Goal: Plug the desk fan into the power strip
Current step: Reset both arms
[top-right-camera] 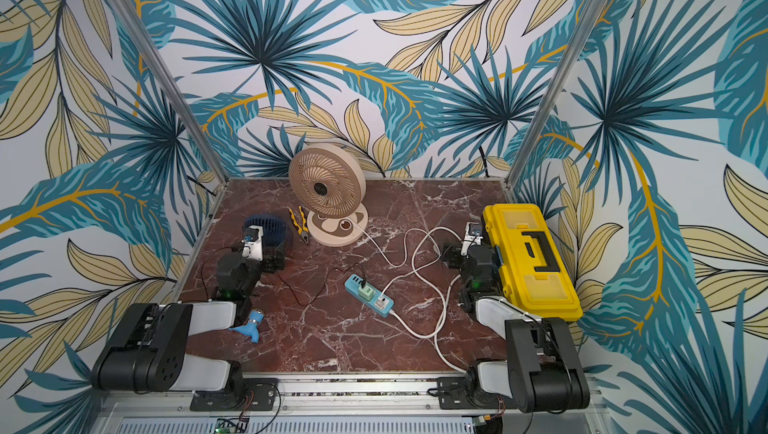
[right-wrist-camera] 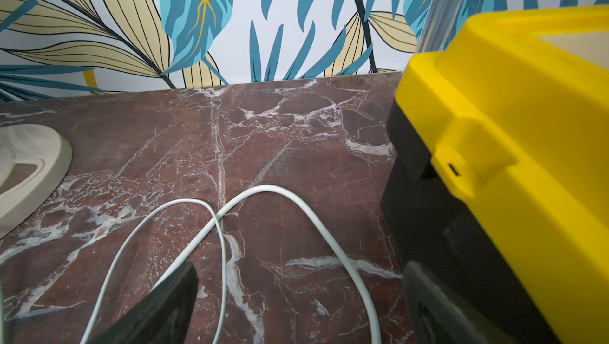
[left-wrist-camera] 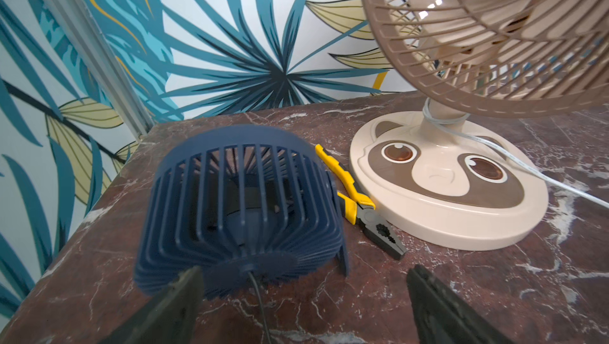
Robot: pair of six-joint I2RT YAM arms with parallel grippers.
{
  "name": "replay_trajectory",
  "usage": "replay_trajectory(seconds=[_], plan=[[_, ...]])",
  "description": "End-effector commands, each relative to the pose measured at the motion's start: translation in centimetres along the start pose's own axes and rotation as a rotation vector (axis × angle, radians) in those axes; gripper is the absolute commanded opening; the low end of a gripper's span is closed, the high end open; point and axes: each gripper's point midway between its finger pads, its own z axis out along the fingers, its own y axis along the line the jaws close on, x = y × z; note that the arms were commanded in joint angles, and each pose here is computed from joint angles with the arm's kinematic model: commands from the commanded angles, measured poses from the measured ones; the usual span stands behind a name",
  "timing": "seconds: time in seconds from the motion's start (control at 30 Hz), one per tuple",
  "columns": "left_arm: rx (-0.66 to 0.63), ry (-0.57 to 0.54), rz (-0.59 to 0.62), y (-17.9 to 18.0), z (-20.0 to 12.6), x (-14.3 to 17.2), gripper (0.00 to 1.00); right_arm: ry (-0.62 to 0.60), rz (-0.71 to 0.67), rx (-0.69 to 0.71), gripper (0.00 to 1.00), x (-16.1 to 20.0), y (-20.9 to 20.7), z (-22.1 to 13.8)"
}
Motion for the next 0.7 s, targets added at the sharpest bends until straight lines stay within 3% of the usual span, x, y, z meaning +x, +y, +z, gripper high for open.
replay_trajectory(seconds=[0.0, 0.27, 0.33, 0.67], plan=[[0.091, -0.037, 0.067, -1.9, -0.1, 0.3, 1.00, -0.056, -0.026, 0.018, 1.00, -0.1, -0.1, 0.0], [0.109, 0.005, 0.068, -2.0, 0.8, 0.6, 1.00, -0.039, -0.089, -0.052, 0.99, 1.7, 1.8, 1.8], [0.099, 0.019, 0.058, -1.8, 1.3, 0.5, 1.00, 0.011, -0.089, -0.044, 1.00, 1.9, 1.8, 2.2], [0.007, 0.080, 0.001, 0.2, 2.3, 0.9, 1.00, 0.013, -0.080, -0.037, 1.00, 2.0, 1.5, 2.4]])
